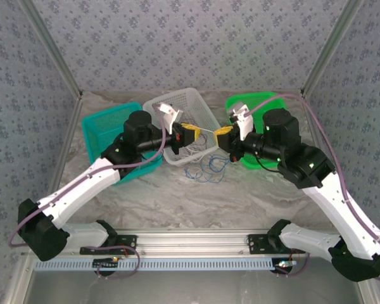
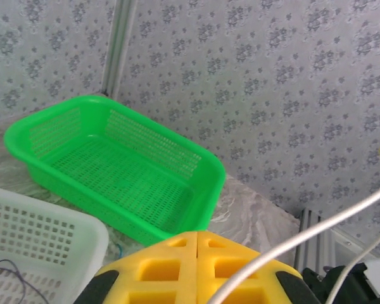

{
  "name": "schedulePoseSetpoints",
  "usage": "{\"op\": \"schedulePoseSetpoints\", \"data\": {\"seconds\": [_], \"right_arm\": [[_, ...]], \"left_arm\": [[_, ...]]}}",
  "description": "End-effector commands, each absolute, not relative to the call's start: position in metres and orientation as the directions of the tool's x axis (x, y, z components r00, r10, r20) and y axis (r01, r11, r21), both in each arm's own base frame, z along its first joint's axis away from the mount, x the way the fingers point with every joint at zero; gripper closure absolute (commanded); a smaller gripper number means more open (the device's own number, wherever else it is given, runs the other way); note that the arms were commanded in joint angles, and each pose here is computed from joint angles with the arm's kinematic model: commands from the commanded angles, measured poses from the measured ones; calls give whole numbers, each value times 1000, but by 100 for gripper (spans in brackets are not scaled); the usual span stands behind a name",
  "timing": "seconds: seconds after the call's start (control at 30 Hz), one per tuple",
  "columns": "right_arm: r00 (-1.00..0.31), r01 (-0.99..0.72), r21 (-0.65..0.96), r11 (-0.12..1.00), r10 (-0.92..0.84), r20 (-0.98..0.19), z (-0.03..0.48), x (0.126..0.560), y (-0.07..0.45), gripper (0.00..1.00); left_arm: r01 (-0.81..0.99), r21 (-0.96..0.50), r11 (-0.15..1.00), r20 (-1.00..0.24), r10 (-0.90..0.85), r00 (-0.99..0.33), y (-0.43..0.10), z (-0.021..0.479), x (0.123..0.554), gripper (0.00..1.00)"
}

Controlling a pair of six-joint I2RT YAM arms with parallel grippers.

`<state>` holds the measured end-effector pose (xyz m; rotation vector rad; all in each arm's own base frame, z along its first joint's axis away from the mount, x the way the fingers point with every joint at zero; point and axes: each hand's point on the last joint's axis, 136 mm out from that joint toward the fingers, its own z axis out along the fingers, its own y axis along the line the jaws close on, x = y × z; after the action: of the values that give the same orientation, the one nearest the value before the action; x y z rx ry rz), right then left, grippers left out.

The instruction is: Untangle the cables

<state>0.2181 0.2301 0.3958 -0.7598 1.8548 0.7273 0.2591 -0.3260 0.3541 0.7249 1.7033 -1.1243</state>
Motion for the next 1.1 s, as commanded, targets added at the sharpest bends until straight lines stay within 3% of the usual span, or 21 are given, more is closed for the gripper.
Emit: {"op": "schedulePoseSetpoints", "data": {"seconds": [0.0, 0.13, 0.27, 0.33, 0.63, 0.83, 1.07], "right_arm": [[-423, -683, 126, 719, -249, -871, 364, 230, 212, 93], [-462, -666, 111, 738, -291, -837, 346, 240, 214, 93], [-463, -609, 65, 790, -287, -839, 343, 253, 205, 81], [-458, -577, 48, 816, -274, -846, 344, 258, 199, 61], [-457, -615, 138, 777, -208, -865, 331, 254, 216, 30], [-479, -609, 205, 766, -150, -865, 305, 261, 226, 21], [-468, -552, 249, 796, -49, -882, 308, 276, 225, 19]], "left_arm": [[846, -318, 427, -942, -41, -333, -316, 381, 256, 100], [853, -326, 408, -941, -52, -335, -317, 388, 253, 100], [852, -331, 405, -937, -37, -346, -317, 388, 251, 100], [841, -342, 419, -931, -26, -365, -317, 386, 253, 100], [803, -406, 437, -896, -19, -443, -327, 377, 264, 100], [788, -435, 435, -880, -21, -474, -336, 375, 269, 100], [785, -447, 429, -873, -18, -487, -342, 371, 265, 100]]}}
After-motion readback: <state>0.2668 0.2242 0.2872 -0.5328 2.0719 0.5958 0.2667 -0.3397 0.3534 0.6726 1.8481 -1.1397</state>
